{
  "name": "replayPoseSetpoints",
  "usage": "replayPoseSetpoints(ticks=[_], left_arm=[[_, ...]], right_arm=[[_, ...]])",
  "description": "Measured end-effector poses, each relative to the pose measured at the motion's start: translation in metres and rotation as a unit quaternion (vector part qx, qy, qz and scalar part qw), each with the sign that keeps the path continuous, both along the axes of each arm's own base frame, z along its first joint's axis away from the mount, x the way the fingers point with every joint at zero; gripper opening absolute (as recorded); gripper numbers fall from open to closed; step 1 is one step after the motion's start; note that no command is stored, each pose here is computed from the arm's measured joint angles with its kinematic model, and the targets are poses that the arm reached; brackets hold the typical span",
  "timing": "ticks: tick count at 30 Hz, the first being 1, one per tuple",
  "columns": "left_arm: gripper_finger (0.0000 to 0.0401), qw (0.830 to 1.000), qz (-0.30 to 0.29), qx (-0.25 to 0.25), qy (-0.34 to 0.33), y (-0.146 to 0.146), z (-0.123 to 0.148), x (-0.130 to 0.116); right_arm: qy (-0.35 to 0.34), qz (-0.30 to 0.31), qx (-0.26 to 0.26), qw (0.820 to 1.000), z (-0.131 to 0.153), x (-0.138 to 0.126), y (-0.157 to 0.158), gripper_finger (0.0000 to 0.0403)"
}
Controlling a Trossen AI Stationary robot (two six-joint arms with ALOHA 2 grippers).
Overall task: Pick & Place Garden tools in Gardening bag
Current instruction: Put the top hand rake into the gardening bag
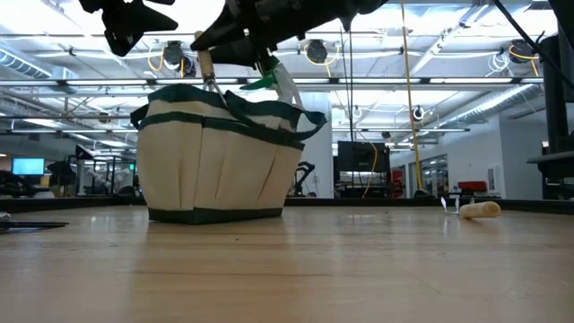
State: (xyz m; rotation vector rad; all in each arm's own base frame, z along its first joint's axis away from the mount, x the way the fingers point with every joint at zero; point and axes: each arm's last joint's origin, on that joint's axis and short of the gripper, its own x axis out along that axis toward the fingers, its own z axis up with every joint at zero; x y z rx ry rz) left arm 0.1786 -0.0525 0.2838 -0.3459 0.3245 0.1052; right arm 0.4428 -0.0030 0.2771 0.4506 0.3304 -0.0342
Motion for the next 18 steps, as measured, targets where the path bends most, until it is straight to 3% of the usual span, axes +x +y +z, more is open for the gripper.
replayPoseSetpoints(ticks=[18], left_arm=[[0.0166, 1.000, -0.001, 0.004, 0.001, 0.000, 0.000, 0.000]], right_arm=[[-0.096, -0.011, 0.040, 0.995, 0.018, 0.005, -0.004, 0.0070]])
